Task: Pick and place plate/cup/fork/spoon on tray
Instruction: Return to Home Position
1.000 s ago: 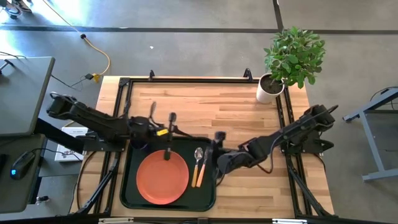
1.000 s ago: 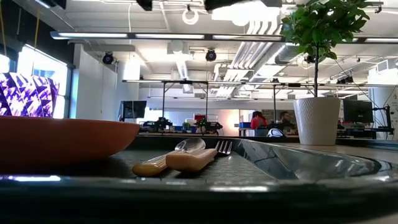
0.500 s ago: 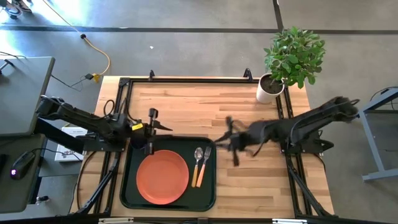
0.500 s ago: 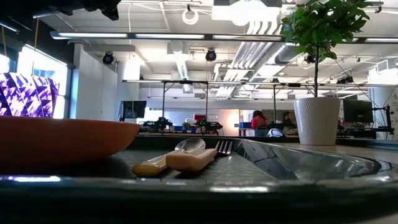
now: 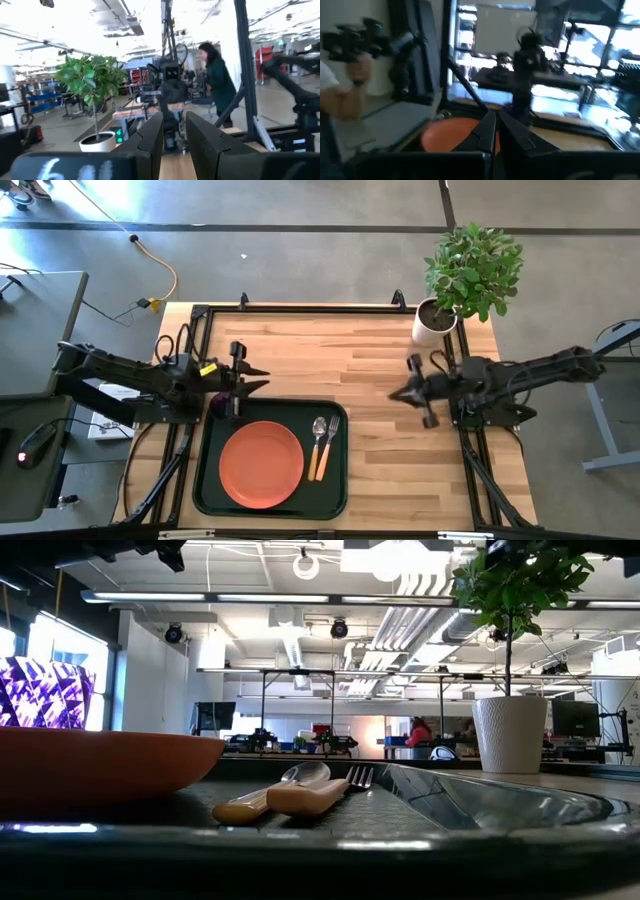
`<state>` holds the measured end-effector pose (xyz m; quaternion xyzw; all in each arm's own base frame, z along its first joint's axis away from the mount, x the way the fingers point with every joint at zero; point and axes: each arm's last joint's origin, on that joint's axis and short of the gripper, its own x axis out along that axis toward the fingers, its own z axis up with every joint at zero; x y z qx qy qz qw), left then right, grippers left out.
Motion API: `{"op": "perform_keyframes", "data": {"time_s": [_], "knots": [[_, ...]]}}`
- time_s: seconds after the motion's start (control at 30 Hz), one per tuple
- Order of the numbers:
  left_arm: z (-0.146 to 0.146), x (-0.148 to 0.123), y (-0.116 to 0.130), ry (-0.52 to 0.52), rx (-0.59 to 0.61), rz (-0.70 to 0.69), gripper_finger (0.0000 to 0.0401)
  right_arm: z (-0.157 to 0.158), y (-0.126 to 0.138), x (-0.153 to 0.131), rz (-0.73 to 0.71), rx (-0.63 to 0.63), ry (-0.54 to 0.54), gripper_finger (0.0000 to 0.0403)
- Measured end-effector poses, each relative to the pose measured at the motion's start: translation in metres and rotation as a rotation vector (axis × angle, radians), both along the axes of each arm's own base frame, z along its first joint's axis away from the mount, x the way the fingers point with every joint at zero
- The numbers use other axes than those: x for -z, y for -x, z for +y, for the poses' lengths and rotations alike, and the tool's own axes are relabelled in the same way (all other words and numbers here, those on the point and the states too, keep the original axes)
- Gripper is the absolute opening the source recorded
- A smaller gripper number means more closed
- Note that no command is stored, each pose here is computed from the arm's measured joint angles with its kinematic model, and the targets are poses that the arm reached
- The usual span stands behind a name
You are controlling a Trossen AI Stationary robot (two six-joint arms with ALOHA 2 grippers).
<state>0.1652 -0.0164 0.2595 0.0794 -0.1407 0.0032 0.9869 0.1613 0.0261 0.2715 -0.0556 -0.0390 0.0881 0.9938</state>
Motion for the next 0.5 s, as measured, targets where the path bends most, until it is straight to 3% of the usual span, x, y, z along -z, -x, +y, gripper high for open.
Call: {"op": "perform_keyframes", "data": {"time_s": [0.07, 0.3, 0.5], "knots": [[0.001, 0.0, 0.0, 0.0, 0.01, -0.002, 0.0074, 0.0, 0.011, -0.001, -0.039, -0.05, -0.006, 0.0012], [0.007, 0.025, 0.005, 0.049, -0.012, 0.026, 0.0074, -0.006, 0.036, 0.003, -0.012, 0.003, -0.024, 0.0012], [0.014, 0.042, 0.022, 0.12, -0.079, -0.091, 0.0074, -0.008, 0.05, 0.003, -0.02, 0.004, -0.017, 0.0012]]}}
